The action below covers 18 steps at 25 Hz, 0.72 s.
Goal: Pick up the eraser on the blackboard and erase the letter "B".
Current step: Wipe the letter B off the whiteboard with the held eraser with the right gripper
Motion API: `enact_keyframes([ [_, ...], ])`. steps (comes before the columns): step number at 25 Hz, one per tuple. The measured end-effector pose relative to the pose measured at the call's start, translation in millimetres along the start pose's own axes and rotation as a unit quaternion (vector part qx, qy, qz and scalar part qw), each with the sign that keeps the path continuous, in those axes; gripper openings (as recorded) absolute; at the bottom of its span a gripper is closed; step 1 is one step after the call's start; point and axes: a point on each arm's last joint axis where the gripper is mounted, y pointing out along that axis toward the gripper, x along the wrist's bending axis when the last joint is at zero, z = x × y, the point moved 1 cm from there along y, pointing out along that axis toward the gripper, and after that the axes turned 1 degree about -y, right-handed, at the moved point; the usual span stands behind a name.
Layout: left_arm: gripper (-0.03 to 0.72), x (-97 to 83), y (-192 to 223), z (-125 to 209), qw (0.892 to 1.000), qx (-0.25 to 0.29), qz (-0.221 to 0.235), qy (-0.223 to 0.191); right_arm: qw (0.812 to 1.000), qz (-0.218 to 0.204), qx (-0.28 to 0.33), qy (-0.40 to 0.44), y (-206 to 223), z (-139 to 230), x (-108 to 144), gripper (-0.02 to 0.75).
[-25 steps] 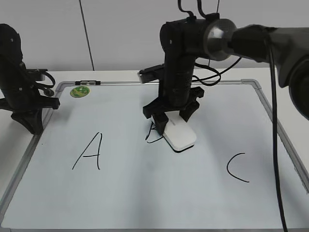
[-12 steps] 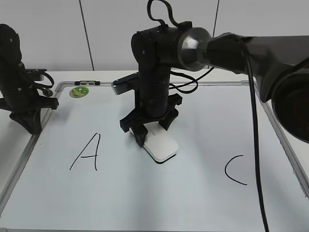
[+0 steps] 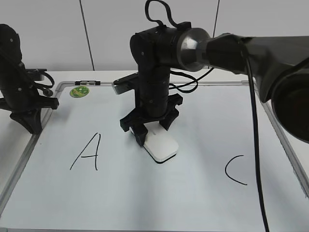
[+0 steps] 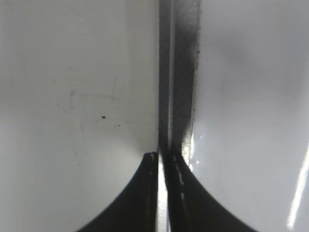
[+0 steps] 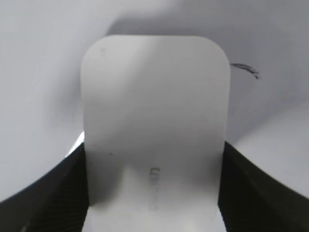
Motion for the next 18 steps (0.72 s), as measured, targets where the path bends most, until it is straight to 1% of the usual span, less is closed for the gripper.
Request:
enact_keyframes([
  [4,0.016,0.0,0,0,1.0,-0.001,0.0,0.0,1.0,-0.007,-0.001,0.025,0,0,-17,0.533],
  [10,0.016,0.0,0,0,1.0,-0.001,0.0,0.0,0.997,0.0,-0.002,0.08,0,5,-67,0.533],
  [12,0.016,0.0,0,0,1.0,-0.001,0.0,0.0,0.996,0.001,-0.002,0.09,0,6,-75,0.533],
  [16,0.016,0.0,0,0,1.0,-0.002,0.0,0.0,0.996,-0.002,-0.003,0.093,0,6,-75,0.533],
  [18,0.016,0.0,0,0,1.0,-0.002,0.0,0.0,0.996,-0.002,-0.003,0.087,-1,5,-71,0.533],
])
